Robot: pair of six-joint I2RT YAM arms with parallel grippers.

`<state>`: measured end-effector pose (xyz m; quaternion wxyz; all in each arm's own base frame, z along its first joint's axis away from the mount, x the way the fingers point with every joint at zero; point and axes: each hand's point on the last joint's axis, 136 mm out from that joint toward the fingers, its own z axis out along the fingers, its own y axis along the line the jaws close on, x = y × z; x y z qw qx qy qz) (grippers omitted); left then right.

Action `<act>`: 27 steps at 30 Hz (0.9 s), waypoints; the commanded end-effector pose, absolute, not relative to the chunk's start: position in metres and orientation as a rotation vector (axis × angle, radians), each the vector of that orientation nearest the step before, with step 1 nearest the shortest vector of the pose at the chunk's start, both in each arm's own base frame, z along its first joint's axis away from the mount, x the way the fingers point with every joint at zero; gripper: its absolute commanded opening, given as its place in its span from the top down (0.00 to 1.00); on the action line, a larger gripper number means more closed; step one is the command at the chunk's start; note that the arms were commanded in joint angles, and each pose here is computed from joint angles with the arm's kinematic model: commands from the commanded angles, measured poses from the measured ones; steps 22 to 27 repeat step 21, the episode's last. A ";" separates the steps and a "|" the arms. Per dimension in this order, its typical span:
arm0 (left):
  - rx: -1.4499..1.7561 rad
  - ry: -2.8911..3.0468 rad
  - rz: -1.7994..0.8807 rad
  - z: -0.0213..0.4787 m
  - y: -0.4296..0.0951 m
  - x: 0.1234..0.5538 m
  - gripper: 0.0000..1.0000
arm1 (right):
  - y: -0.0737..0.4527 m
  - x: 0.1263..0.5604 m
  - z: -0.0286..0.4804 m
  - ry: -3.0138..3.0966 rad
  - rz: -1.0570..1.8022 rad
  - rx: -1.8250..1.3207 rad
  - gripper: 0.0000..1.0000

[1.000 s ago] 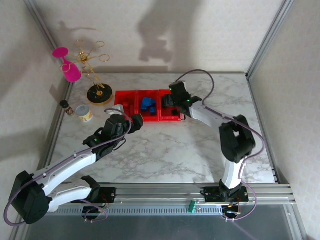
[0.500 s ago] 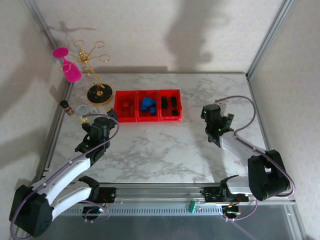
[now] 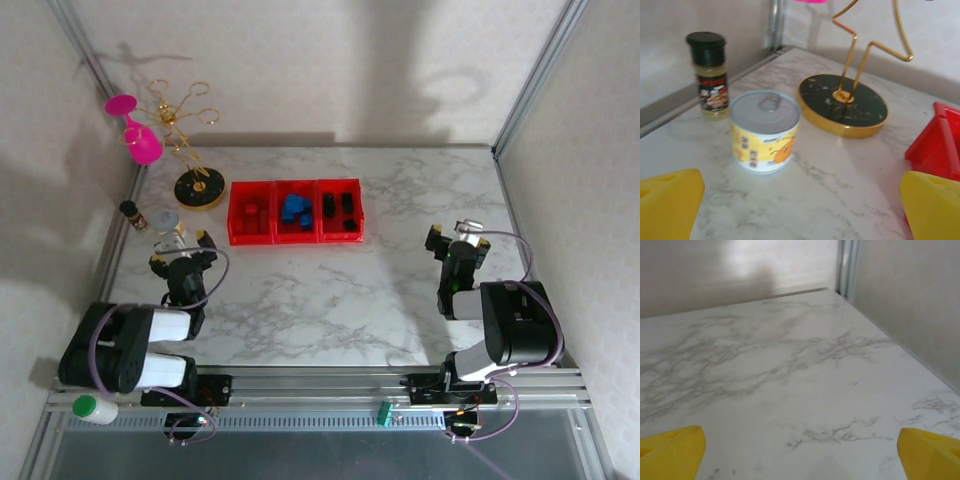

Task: Sort the legos into containers by color
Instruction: Reset both arms

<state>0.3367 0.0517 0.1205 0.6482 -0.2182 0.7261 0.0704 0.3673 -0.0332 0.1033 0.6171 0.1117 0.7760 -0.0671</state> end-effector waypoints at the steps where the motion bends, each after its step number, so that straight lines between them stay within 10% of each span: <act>1: -0.314 1.561 0.027 0.141 0.026 0.352 0.00 | -0.012 0.370 0.126 1.673 -0.047 0.133 0.01; 27: -0.301 1.647 0.042 0.130 0.022 0.373 0.00 | -0.013 0.372 0.125 1.682 -0.050 0.135 0.01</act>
